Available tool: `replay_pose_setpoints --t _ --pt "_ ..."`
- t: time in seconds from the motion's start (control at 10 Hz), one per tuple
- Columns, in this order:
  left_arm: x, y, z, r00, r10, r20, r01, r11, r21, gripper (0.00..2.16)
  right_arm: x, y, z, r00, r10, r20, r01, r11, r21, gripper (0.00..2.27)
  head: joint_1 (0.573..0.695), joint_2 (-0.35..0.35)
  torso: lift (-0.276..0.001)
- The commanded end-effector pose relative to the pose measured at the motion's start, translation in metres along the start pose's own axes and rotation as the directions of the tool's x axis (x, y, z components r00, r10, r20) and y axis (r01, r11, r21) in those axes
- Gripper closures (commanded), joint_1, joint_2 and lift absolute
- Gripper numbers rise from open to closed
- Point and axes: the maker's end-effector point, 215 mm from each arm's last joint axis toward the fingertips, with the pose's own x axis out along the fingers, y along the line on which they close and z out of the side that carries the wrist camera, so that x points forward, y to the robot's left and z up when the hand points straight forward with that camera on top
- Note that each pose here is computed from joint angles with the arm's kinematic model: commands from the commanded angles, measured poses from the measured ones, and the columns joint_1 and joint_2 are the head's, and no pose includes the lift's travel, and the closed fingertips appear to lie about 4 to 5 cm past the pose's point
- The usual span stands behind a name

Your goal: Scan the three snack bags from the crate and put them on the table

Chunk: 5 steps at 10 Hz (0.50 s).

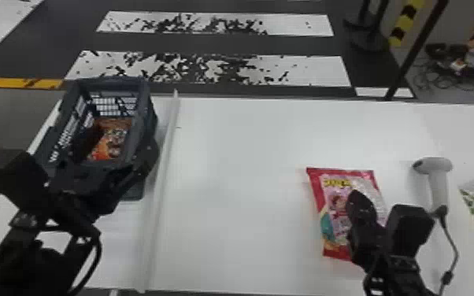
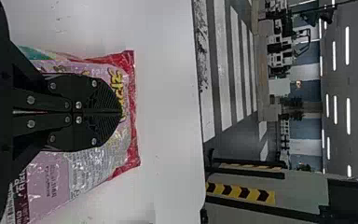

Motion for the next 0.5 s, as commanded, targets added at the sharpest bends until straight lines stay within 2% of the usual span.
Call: replay_pose_setpoints --t 0.0,0.4 --pt "0.003 -0.002 0.001 1.000 -0.006 0.004 0.006 1.000 -0.006 0.03 -0.002 0.000 -0.013 1.000 0.000 -0.010 0.000 1.000 -0.003 2.22 0.695 -0.002 -0.094" --pt "0.002 -0.001 -0.006 1.000 -0.005 -0.010 0.005 1.000 -0.009 0.03 0.010 0.012 -0.048 1.000 -0.014 -0.028 0.014 1.000 -0.012 2.22 0.695 0.005 -0.094"
